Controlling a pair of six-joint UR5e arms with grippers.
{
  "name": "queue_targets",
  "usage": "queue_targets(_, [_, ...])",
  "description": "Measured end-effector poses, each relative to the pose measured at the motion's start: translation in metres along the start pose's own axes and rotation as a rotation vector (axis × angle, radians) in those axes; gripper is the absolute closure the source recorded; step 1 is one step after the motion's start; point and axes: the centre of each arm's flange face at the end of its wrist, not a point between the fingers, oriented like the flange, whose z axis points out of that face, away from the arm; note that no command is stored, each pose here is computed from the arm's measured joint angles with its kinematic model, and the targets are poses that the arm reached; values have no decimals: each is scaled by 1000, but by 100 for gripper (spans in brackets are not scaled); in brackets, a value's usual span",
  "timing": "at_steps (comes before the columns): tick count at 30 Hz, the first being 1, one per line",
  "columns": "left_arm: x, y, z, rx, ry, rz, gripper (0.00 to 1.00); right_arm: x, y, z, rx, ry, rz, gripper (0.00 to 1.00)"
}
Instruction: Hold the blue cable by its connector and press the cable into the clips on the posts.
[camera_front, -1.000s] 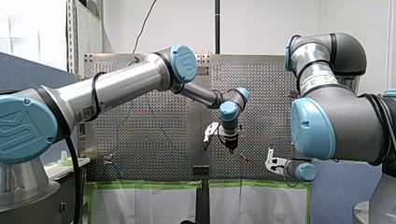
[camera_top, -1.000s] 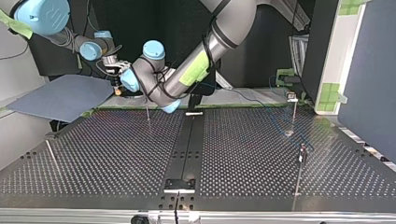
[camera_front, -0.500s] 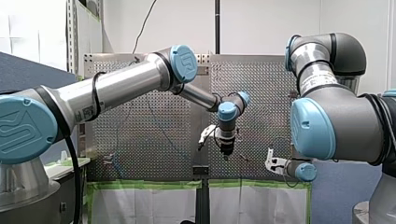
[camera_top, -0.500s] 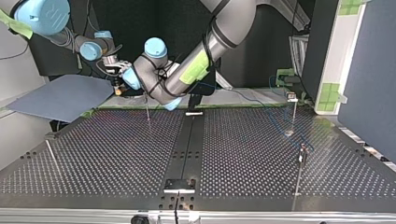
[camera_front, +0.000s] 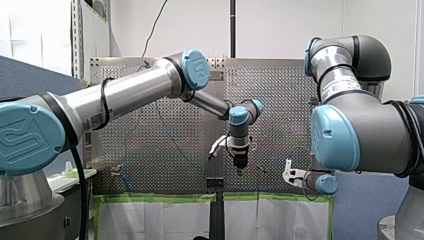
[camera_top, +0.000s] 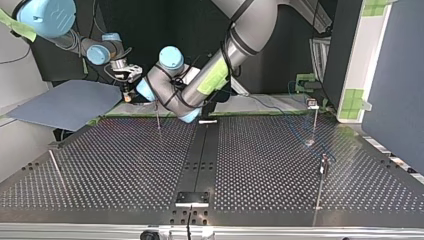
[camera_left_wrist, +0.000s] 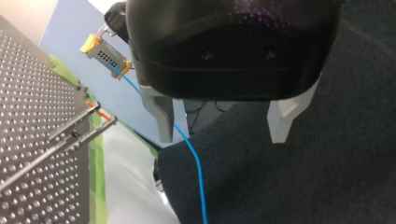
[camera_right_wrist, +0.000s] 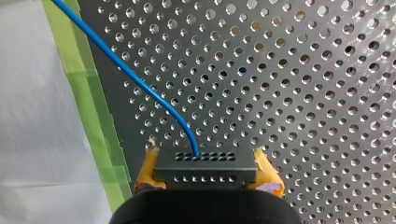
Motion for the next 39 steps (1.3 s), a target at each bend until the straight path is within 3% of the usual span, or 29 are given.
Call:
queue_targets(5, [-4, 1, -2, 30, 12, -41, 1, 0, -1, 0, 2, -1, -1, 100])
queue_targets(10, [-17, -6, -5, 88, -32, -95, 1, 0, -1, 0, 1, 0, 0, 100])
queue_targets(15, [-22, -10, -1, 113, -70, -148, 1, 0, -1, 1, 1, 1, 0, 100])
queue_targets(21, [-25, -7, 6, 102, -118, -215, 1, 0, -1, 1, 1, 2, -1, 100])
queue_targets(27, [-17, -1, 19, 72, -134, -272, 1, 0, -2, 1, 4, 3, -1, 100])
queue_targets(33, [-4, 6, 27, 24, -117, -261, 1, 0, -4, 2, 8, 1, -2, 100])
queue_targets(39, [4, 7, 34, 3, -106, -239, 1, 0, -6, 2, 11, 1, -3, 100])
